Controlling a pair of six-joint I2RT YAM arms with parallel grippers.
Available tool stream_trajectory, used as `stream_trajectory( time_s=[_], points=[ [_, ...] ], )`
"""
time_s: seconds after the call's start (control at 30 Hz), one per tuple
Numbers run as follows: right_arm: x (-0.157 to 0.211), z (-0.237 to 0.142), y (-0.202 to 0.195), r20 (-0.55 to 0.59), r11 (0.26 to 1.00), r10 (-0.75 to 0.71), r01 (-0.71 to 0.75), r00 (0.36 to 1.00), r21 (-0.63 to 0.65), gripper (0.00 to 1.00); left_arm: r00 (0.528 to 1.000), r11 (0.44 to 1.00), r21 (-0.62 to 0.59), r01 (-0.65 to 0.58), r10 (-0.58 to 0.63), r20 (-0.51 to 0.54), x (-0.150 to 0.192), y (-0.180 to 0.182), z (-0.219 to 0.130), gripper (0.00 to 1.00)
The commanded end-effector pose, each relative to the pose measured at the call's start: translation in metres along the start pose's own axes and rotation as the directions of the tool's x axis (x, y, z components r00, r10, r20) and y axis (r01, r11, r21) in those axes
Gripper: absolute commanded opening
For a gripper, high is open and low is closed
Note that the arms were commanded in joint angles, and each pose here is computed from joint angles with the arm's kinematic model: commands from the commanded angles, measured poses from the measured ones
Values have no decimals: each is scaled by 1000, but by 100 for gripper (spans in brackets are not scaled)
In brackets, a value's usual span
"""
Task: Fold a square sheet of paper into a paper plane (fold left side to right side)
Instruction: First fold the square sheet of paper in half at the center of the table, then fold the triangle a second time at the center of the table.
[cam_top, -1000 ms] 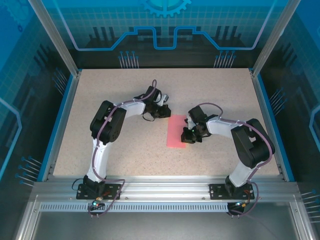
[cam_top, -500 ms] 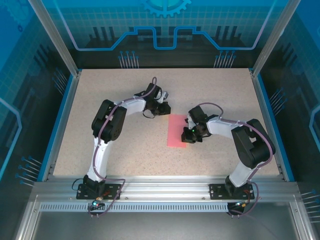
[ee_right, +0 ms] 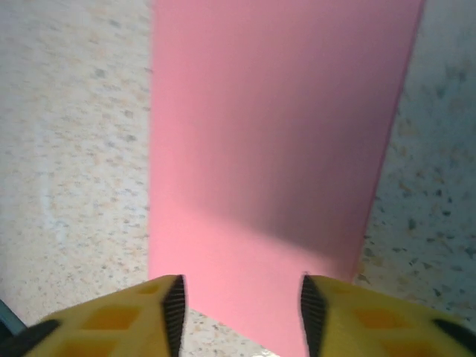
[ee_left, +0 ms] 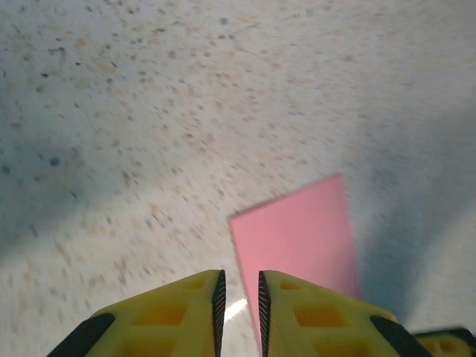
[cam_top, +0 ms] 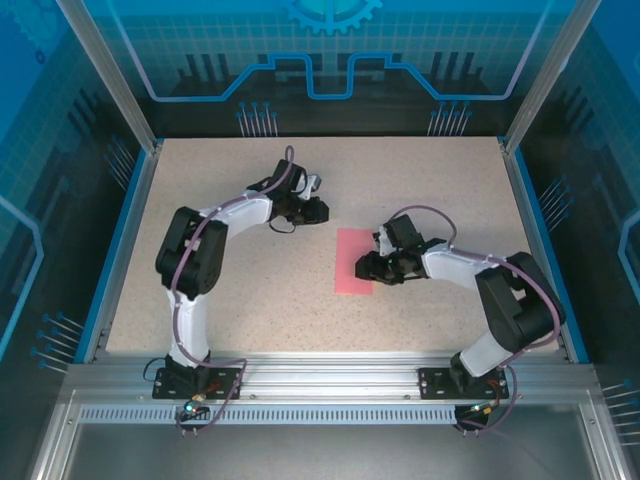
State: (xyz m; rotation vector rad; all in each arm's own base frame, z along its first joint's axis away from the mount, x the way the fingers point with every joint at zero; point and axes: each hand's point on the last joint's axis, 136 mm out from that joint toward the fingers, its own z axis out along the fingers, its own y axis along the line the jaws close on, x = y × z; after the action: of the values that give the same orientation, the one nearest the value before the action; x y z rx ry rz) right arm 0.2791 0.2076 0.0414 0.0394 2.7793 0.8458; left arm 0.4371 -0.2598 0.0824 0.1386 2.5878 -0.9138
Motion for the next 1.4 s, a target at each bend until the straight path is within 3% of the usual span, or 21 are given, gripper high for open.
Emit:
stream_trajectory(
  time_s=[0.0, 0.3, 0.47, 1.0, 1.23, 1.37],
  points=[
    [-32, -25, 14, 161, 999, -33, 40, 986, -37, 57, 1000, 997, 78, 20, -18, -24, 21, -27, -14, 23],
    [-43, -37, 1, 201, 961, 194, -145, 960, -235, 85, 984, 993, 105, 55, -36, -176, 81, -51, 13, 25],
    [-35, -31, -7, 164, 957, 227, -188, 960, -221, 93, 973, 993, 91, 75, -53, -224, 91, -47, 28, 25],
    [-20, -21, -19, 60, 967, 226, -217, 972, -134, 93, 956, 996, -2, 92, -89, -281, 111, -21, 46, 25],
    [-15, -20, -13, -20, 974, 185, -186, 983, -127, 75, 947, 995, -29, 98, -102, -304, 126, -10, 45, 25],
    [-10, -18, -14, -55, 977, 179, -184, 982, -109, 71, 947, 994, -44, 99, -108, -303, 132, -5, 42, 25]
  ],
)
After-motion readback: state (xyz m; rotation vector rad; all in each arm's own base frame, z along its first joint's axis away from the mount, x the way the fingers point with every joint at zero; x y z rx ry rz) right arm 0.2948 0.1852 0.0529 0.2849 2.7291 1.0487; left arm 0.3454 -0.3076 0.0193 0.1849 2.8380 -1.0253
